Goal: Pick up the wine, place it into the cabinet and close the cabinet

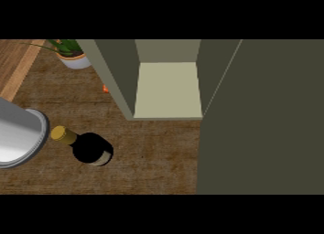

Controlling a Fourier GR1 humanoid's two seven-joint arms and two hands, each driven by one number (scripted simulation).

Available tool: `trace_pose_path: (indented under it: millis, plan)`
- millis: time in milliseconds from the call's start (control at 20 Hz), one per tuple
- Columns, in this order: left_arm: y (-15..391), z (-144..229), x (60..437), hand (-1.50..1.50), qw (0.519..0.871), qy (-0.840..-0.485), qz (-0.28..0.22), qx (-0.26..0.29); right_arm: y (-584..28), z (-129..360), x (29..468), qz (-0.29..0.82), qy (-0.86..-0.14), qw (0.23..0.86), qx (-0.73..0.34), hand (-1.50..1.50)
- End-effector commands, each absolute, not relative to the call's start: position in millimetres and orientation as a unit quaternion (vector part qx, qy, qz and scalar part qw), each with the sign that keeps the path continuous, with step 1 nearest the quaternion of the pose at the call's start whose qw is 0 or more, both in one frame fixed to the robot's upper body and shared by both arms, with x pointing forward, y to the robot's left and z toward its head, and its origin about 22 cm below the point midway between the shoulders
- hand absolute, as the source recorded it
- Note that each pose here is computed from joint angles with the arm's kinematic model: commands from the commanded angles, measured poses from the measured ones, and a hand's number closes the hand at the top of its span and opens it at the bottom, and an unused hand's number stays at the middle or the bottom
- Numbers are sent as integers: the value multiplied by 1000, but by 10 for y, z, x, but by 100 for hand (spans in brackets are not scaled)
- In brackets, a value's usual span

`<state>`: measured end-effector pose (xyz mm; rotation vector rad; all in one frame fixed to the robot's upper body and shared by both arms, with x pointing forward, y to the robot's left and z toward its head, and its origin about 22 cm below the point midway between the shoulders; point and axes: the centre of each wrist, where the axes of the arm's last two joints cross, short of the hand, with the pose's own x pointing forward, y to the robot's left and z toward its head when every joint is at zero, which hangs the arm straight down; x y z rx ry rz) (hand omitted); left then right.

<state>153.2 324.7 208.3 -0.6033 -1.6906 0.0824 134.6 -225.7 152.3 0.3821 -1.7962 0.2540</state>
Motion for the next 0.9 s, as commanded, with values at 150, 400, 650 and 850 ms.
trace_pose_path:
  millis: [150, 400, 650, 850]
  plan:
    - [3358, 2241, 1420, -150, 606, -752, 31, -259, -2239, 1918, 957, 111, -796, 564, 188, -150]
    - [3348, 2373, 1452, -150, 593, -763, 45, -253, -2230, 1972, 940, 113, -796, 565, 185, -150]
    - [3532, 2210, 1515, -150, 595, -768, 57, -228, -2218, 2008, 940, 102, -804, 553, 191, -150]
    - [3524, 2076, 1421, -150, 617, -763, 63, -183, -2292, 1892, 963, 94, -801, 562, 183, -150]
